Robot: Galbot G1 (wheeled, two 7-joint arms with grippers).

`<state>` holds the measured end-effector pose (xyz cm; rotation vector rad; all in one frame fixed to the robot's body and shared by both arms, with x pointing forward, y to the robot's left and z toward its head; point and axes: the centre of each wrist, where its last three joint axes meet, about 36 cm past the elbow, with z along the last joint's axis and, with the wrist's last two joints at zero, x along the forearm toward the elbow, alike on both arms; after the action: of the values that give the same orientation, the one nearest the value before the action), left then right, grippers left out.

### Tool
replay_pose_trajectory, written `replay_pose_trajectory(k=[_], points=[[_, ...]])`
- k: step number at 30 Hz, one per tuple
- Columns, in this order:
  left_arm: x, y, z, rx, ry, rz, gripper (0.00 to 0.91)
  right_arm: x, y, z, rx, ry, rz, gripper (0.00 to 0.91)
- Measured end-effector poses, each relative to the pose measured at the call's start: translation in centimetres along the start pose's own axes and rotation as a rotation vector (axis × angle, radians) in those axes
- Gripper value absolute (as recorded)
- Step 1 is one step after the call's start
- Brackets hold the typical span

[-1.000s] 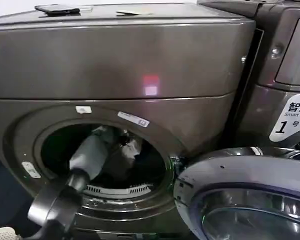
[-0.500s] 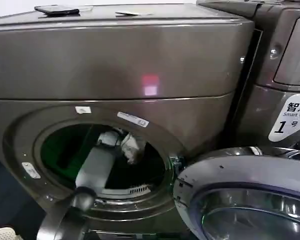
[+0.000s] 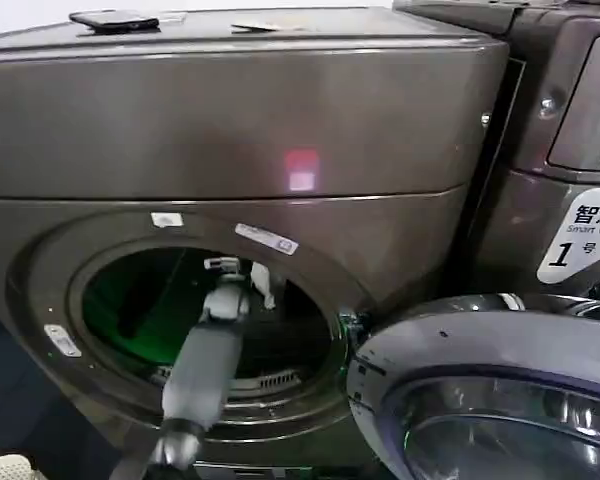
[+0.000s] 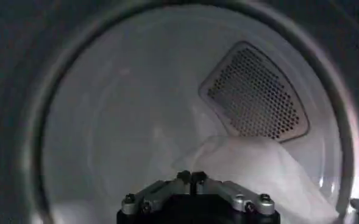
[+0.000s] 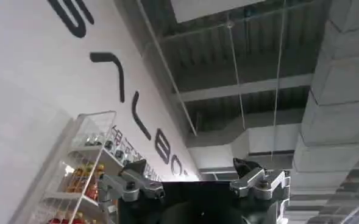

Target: Grasp the clothes from the dryer.

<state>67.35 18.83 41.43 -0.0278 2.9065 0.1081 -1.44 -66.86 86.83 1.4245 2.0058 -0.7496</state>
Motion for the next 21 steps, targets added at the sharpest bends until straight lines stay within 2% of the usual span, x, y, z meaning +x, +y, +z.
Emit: replay_pose_trajectory(k=[21], points=[[2.2, -0.1, 0.5, 0.024, -0.054, -0.071, 0.0, -0.2, -1.0, -1.0, 0.005, -0.017, 0.003, 0.907]])
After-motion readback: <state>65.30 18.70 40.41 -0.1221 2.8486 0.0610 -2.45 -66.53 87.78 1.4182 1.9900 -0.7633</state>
